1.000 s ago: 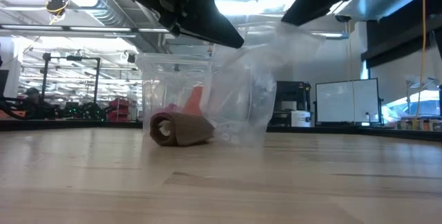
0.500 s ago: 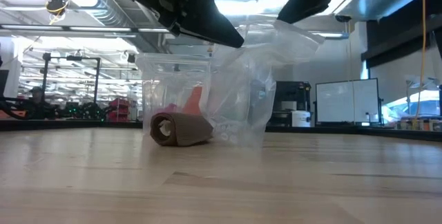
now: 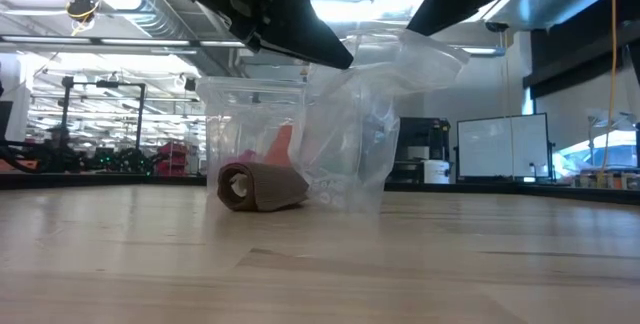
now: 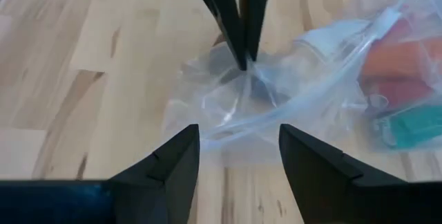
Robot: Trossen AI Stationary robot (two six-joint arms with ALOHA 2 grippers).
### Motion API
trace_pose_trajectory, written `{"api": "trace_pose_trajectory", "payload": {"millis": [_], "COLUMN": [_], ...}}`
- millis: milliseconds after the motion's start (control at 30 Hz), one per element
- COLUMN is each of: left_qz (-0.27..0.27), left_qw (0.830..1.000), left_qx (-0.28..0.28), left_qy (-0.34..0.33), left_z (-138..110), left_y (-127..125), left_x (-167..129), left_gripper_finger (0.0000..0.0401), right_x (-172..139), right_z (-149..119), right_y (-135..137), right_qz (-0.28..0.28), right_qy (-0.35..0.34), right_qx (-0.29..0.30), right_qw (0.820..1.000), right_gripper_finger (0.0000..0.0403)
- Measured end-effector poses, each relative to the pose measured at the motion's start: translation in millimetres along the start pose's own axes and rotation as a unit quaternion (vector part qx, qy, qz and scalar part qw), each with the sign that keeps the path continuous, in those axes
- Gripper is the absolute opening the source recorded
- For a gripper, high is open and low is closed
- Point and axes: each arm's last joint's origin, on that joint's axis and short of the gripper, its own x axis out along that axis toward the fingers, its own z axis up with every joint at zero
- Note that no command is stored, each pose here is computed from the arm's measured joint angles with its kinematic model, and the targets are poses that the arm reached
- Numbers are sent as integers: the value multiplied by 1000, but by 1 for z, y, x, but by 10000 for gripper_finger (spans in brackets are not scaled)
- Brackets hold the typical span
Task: Roll bandage
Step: Open the transparent zip bag
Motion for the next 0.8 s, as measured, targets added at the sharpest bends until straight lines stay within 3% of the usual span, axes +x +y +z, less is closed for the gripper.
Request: {"api": "trace_pose_trajectory", "payload": {"millis": [667,800], "left_qz": [-12,-14], "left_qw": [1000,1000], "left_qx": [20,19], "left_qy": [-3,-9], "left_z": [-1,0], "left_y": [-8,-8], "left_x": [-6,-6], "left_gripper_finger": [0,0], "right_x": [16,17], "right_z": [-26,-22], "right_y": [-6,-7], "right_qz": [-87,-80], "right_qy": [3,-17], "right_qx": [-32,12], "right_qw": [996,997], "right_gripper_finger": [202,202]}}
